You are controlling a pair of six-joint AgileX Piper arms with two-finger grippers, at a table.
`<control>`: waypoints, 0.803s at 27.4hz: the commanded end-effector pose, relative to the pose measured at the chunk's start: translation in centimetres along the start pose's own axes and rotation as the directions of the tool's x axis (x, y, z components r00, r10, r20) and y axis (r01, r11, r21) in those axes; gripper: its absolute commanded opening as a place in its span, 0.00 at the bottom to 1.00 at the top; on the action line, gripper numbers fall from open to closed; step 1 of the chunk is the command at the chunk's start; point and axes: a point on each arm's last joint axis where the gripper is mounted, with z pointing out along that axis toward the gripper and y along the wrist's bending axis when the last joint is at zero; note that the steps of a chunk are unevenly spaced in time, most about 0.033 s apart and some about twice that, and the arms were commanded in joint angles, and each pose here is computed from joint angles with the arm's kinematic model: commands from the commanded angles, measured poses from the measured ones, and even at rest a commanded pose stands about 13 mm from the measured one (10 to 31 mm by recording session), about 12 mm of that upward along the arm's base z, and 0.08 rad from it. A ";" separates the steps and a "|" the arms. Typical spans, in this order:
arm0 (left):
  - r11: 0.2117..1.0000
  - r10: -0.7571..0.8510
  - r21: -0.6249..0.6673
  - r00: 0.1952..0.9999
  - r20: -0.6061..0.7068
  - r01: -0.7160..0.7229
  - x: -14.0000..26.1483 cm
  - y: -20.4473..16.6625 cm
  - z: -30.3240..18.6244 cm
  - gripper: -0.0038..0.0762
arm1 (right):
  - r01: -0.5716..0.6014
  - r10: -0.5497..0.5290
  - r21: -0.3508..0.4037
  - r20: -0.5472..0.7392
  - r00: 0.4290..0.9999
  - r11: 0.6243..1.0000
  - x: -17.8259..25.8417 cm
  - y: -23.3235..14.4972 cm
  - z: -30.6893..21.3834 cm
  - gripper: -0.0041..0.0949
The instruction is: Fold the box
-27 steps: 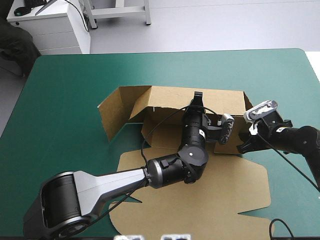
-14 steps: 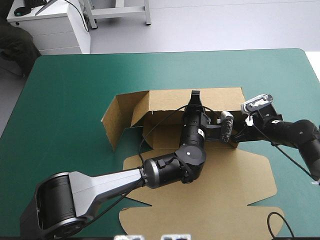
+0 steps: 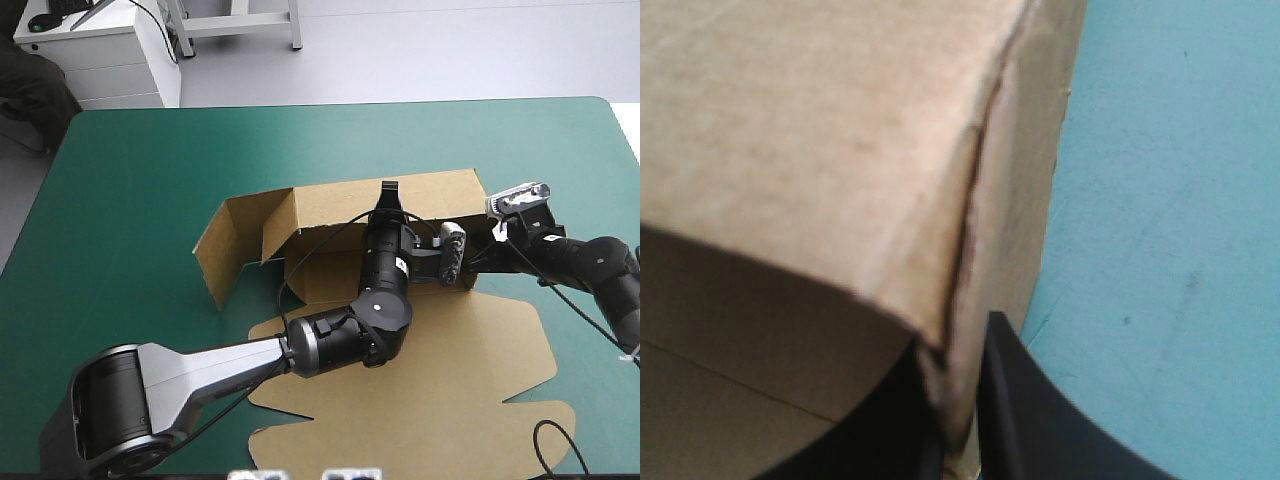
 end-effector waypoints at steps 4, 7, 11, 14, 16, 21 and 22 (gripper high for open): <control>0.995 -0.058 -0.075 0.998 0.016 0.059 0.6 3.0 -1.6 0.11 | -0.045 0.046 -0.005 0.056 0.997 0.999 -1.3 0.2 -0.9 0.04; 0.995 -0.058 -0.075 0.998 0.016 0.059 0.6 3.0 -1.6 0.26 | -0.072 0.071 0.014 0.052 0.996 0.997 -1.2 0.0 -0.9 0.04; 0.995 -0.058 -0.076 0.998 0.014 0.059 0.6 3.0 -1.6 0.49 | -0.076 0.075 0.040 0.039 0.996 0.996 -1.1 -0.2 -0.9 0.04; 0.995 -0.059 -0.076 0.998 0.016 0.060 0.5 3.0 -1.7 0.57 | -0.088 0.086 0.059 0.043 0.995 0.994 -1.1 -0.4 -0.9 0.04; 0.995 -0.054 -0.080 0.998 0.012 0.055 0.2 2.9 -2.2 0.56 | -0.087 0.084 0.072 0.045 0.995 0.994 -1.1 -0.5 -0.8 0.04; 0.991 -0.002 -0.137 1.000 0.030 0.006 -1.4 2.5 -4.7 0.56 | -0.113 0.111 0.084 0.035 0.993 0.990 -1.4 -1.1 0.0 0.04; 0.987 0.018 -0.163 0.999 0.046 -0.010 -2.1 2.4 -5.7 0.56 | -0.115 0.113 0.083 0.031 0.993 0.990 -1.5 -1.3 0.3 0.04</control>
